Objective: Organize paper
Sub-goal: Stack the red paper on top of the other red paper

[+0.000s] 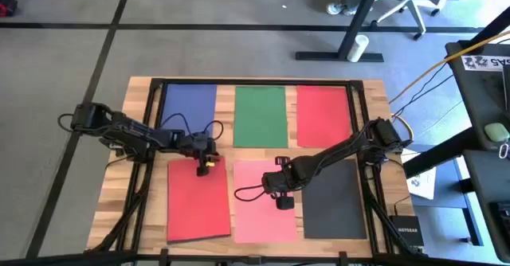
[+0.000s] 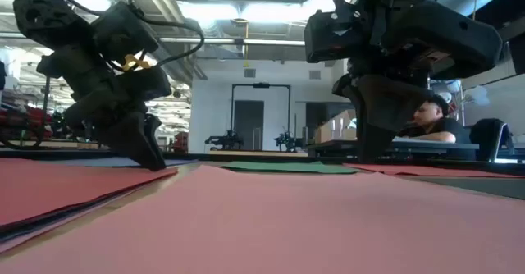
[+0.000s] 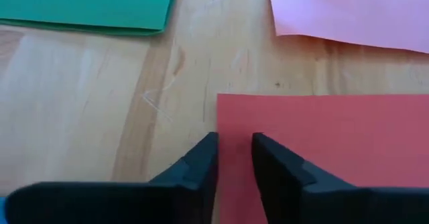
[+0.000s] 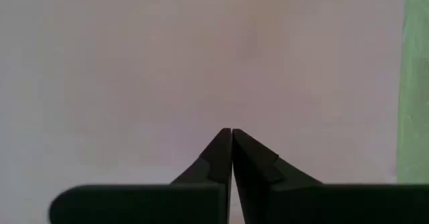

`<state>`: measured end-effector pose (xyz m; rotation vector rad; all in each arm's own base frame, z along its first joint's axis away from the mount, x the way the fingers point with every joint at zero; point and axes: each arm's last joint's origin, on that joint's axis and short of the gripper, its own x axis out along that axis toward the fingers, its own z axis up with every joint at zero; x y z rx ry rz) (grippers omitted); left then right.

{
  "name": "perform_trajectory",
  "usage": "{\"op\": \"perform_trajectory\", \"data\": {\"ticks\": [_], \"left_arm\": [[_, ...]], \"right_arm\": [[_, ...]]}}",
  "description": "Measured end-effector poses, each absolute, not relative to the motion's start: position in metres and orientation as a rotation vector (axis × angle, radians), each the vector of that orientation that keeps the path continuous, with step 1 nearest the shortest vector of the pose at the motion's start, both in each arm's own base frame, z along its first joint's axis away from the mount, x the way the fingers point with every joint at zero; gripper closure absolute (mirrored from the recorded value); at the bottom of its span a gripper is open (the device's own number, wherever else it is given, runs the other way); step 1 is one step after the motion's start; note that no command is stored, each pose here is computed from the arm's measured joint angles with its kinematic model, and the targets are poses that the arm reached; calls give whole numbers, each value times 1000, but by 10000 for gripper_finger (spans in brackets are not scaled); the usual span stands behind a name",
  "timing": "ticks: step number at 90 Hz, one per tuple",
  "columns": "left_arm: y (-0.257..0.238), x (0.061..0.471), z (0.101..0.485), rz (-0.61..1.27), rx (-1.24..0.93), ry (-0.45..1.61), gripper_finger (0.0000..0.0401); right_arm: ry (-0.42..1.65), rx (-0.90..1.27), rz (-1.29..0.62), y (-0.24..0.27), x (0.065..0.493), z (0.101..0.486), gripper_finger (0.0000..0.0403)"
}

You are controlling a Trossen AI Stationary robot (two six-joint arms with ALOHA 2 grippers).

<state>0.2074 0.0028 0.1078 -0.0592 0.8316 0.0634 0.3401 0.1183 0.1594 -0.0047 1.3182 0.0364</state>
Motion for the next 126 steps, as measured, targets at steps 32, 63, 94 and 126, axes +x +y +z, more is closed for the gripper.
{"op": "perform_trajectory", "data": {"ticks": [32, 63, 94, 126], "left_arm": [[2, 220, 121, 30, -10, 875, 372], [2, 235, 141, 30, -7, 907, 391], [2, 235, 162, 38, -18, 884, 401], [-3, 225, 189, 24, -32, 762, 401]], "right_arm": [[1318, -5, 37, 118, 340, 159, 403], [1259, 0, 31, 120, 345, 161, 403], [786, 269, -188, 95, 389, 181, 403], [439, 513, -179, 53, 405, 178, 366]]}}
